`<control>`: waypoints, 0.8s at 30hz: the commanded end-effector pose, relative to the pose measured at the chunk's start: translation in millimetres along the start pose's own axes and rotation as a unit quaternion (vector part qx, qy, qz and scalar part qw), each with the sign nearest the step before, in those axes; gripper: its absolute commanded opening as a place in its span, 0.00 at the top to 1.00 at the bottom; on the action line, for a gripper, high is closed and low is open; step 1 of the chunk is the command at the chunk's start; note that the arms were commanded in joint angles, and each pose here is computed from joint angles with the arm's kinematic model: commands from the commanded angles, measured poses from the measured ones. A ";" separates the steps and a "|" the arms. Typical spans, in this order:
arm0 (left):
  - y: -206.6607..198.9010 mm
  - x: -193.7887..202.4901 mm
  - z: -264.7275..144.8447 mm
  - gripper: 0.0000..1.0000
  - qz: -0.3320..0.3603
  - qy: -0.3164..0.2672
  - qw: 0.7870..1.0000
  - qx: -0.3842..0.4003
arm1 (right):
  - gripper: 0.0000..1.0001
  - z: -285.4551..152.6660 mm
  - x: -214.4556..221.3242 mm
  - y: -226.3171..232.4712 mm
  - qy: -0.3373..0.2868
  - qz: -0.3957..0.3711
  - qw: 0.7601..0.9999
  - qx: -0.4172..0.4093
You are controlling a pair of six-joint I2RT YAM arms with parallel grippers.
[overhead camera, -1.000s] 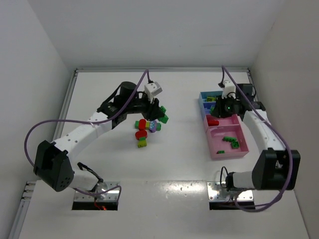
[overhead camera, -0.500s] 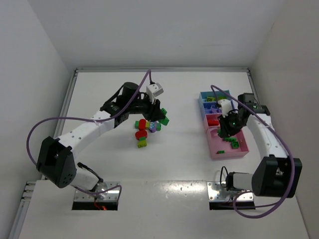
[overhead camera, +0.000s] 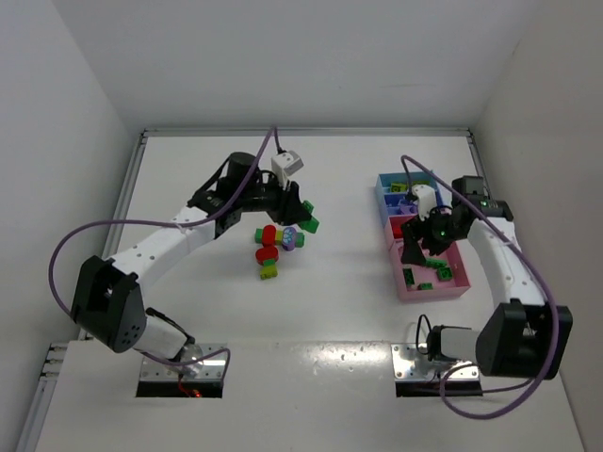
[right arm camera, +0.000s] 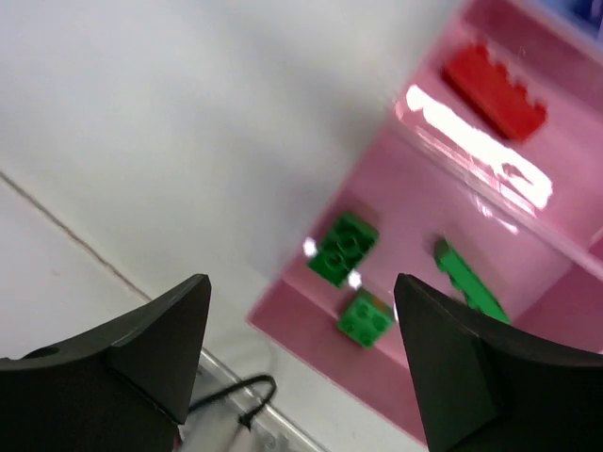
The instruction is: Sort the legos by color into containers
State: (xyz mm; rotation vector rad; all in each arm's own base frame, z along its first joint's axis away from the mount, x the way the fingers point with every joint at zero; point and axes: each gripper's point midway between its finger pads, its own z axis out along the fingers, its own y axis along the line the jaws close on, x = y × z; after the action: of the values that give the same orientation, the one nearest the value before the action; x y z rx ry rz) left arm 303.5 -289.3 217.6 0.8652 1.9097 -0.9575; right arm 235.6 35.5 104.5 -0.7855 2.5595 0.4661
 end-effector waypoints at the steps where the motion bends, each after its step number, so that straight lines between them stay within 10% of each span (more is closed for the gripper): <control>1: 1.7 -27.9 -7.2 0.96 -0.040 -0.056 0.997 0.021 | 0.20 -33.9 -73.8 37.2 -0.171 -0.051 0.982 -0.057; 5: 0.9 -24.3 -5.4 0.97 -0.085 -0.071 0.993 0.034 | 0.19 -43.9 -136.8 94.2 -0.277 -0.025 0.944 -0.178; 10: 2.5 -13.8 -1.1 0.97 -0.111 -0.066 0.991 0.035 | 0.26 -22.2 -168.8 134.7 -0.268 0.023 0.924 -0.273; 24: 5.5 -21.2 0.0 0.97 -0.097 -0.074 0.992 0.031 | 0.27 17.2 -199.1 159.2 -0.260 0.065 0.921 -0.283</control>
State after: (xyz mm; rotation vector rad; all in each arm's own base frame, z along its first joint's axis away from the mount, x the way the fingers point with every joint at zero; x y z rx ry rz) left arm 311.9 -286.2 216.9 0.6111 1.9417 -1.1556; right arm 281.7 247.3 196.5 -0.5682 2.0644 1.3248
